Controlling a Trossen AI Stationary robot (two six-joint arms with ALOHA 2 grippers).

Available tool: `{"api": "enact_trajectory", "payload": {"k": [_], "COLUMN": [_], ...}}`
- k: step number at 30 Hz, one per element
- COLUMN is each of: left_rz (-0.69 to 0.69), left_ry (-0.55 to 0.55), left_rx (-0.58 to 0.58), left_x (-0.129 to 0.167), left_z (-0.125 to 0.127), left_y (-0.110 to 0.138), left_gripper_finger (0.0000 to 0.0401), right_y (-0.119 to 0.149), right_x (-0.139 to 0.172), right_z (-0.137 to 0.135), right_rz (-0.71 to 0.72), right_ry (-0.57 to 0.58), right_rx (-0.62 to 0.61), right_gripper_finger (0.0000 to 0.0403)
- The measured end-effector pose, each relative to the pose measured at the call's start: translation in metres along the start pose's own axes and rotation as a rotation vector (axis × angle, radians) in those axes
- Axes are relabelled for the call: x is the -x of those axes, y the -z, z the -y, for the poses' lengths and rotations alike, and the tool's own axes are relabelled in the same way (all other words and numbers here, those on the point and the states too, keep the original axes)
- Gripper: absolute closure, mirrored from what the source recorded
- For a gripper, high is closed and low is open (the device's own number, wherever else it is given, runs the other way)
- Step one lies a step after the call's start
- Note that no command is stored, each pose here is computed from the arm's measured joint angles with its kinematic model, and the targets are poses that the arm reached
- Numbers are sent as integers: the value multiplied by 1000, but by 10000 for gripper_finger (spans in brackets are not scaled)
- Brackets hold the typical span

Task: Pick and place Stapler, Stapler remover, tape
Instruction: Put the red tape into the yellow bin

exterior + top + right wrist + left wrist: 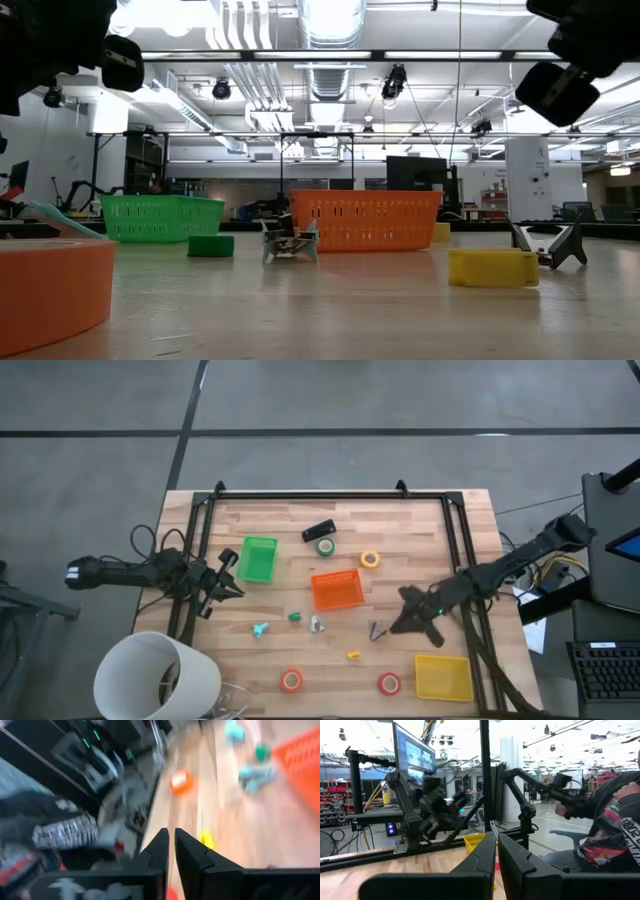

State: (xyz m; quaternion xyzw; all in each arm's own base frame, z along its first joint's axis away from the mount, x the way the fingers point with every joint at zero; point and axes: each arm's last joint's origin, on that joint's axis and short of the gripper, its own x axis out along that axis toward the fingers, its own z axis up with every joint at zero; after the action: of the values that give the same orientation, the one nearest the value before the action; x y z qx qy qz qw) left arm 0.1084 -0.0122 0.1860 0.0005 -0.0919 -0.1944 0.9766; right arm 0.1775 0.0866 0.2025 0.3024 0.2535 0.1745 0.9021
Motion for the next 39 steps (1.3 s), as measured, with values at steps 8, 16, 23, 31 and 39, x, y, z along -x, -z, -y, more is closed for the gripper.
{"api": "enact_trajectory", "payload": {"k": [8,16,23,31,39], "left_rz": [0,0,0,0,-1], "left_ry": [0,0,0,0,0], "left_rx": [0,0,0,0,0], "left_x": [0,0,0,0,0], "left_z": [0,0,0,0,0], "left_y": [0,0,0,0,0], "left_gripper_finger": [378,378,378,378,378], "right_y": [-12,-11,3,14,23], "right_x": [-55,-84,-108,-132,-146], "right_z": [-28,-37,-48,-63,-66], "right_rz": [-294,-533,-644,-764,-816], "right_ry": [158,345,393,499,549], "right_rx": [-51,-36,-2,54,40], "right_gripper_finger": [287,213,200,200,200]}}
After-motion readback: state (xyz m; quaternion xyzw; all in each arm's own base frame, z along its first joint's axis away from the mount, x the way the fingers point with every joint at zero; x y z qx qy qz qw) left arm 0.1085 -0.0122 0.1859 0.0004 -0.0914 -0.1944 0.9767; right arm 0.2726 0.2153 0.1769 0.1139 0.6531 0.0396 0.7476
